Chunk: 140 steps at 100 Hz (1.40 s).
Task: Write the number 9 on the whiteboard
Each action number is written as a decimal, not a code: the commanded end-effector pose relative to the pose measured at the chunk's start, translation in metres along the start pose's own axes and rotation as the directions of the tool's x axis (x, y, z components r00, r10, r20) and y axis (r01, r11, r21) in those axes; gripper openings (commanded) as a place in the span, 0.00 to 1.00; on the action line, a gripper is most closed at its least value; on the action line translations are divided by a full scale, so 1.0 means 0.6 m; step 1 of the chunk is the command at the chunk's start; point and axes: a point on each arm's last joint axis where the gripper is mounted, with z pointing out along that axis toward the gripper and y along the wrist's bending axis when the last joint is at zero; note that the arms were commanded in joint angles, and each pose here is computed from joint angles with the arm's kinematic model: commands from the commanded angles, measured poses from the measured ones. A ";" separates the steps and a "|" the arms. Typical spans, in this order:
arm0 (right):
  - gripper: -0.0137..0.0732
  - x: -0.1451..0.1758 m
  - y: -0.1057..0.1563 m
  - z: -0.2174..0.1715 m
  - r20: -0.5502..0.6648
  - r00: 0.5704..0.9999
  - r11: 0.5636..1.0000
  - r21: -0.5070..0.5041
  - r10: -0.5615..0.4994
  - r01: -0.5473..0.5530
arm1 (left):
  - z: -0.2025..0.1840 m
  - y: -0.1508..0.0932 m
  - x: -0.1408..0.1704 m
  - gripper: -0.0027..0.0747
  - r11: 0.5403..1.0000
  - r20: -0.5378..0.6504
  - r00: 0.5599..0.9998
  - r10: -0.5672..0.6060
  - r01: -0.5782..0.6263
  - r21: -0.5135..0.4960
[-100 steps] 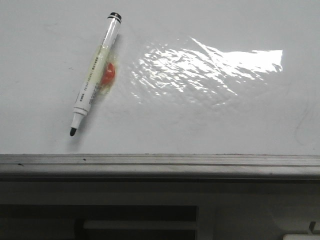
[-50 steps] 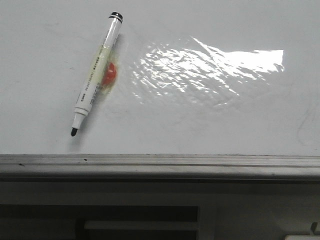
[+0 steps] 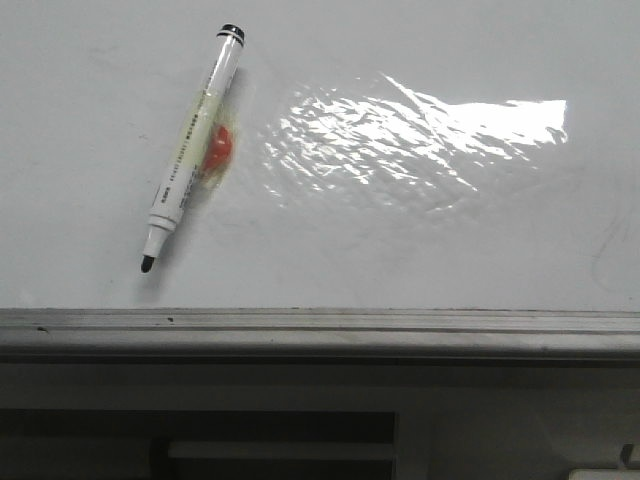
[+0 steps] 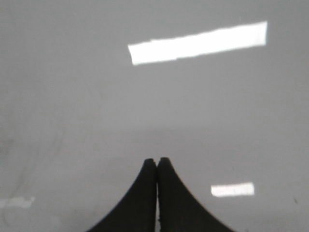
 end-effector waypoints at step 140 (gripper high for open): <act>0.09 -0.070 0.010 0.024 -0.328 0.942 0.997 0.023 0.075 -0.072 | 0.035 -0.029 -0.118 0.67 0.983 0.058 0.995 0.077 -0.086 0.165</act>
